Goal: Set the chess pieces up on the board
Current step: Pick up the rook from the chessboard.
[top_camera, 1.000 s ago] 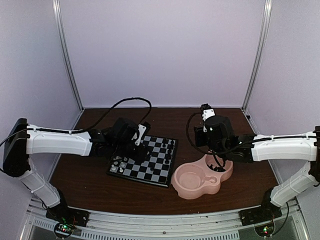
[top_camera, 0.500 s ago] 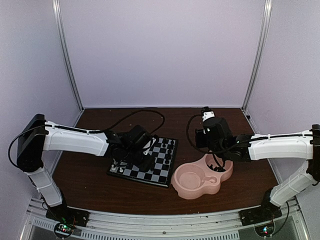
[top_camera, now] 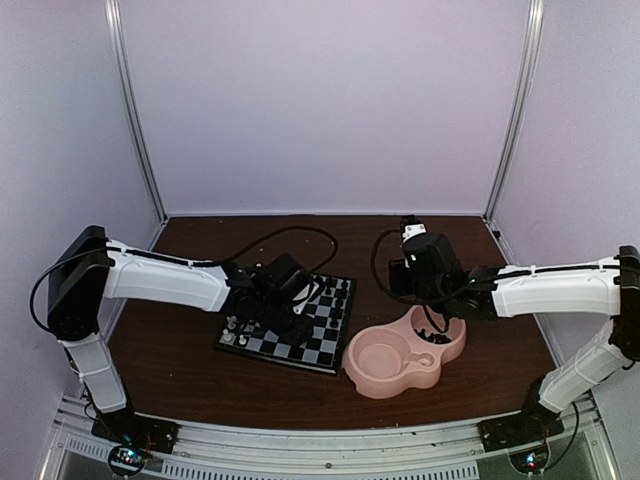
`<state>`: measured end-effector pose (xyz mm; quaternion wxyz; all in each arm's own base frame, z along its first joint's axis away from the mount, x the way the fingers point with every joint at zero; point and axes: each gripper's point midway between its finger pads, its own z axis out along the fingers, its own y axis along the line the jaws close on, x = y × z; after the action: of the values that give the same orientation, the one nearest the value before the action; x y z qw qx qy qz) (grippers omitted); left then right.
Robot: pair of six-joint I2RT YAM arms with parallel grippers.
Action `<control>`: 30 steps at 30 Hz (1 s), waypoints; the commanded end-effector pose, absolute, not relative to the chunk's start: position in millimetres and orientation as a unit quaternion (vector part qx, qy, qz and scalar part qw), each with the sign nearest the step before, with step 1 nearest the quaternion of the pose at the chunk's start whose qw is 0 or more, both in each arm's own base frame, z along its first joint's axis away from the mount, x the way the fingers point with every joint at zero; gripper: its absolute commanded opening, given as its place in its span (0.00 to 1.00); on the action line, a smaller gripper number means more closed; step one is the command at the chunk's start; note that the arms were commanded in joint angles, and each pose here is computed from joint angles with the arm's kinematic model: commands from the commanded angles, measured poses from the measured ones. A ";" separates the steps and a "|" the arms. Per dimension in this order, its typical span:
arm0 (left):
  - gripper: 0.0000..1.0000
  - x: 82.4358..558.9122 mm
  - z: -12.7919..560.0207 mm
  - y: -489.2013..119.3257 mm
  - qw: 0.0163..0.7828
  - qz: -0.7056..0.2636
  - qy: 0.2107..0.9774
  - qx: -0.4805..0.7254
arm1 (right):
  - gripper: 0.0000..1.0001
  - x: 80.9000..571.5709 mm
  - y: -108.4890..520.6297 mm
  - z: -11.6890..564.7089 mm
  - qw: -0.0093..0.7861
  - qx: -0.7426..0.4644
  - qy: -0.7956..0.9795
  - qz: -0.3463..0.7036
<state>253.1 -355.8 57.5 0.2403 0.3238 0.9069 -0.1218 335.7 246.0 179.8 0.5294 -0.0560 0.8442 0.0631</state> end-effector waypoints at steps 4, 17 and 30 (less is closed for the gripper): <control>0.38 252.5 60.8 -371.0 0.237 -0.140 0.899 0.341 | 0.41 340.2 251.7 185.5 0.526 -0.052 0.845 0.079; 0.33 253.5 59.1 -369.9 0.231 -0.128 0.901 0.344 | 0.41 342.6 252.0 180.9 0.516 -0.056 0.851 0.075; 0.24 254.2 56.2 -367.7 0.223 -0.109 0.904 0.349 | 0.41 343.9 253.2 179.0 0.512 -0.059 0.854 0.075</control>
<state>251.0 -362.0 50.1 0.2156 0.3426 0.9074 -0.1130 341.0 252.1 173.0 0.5102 -0.0647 0.8548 0.0697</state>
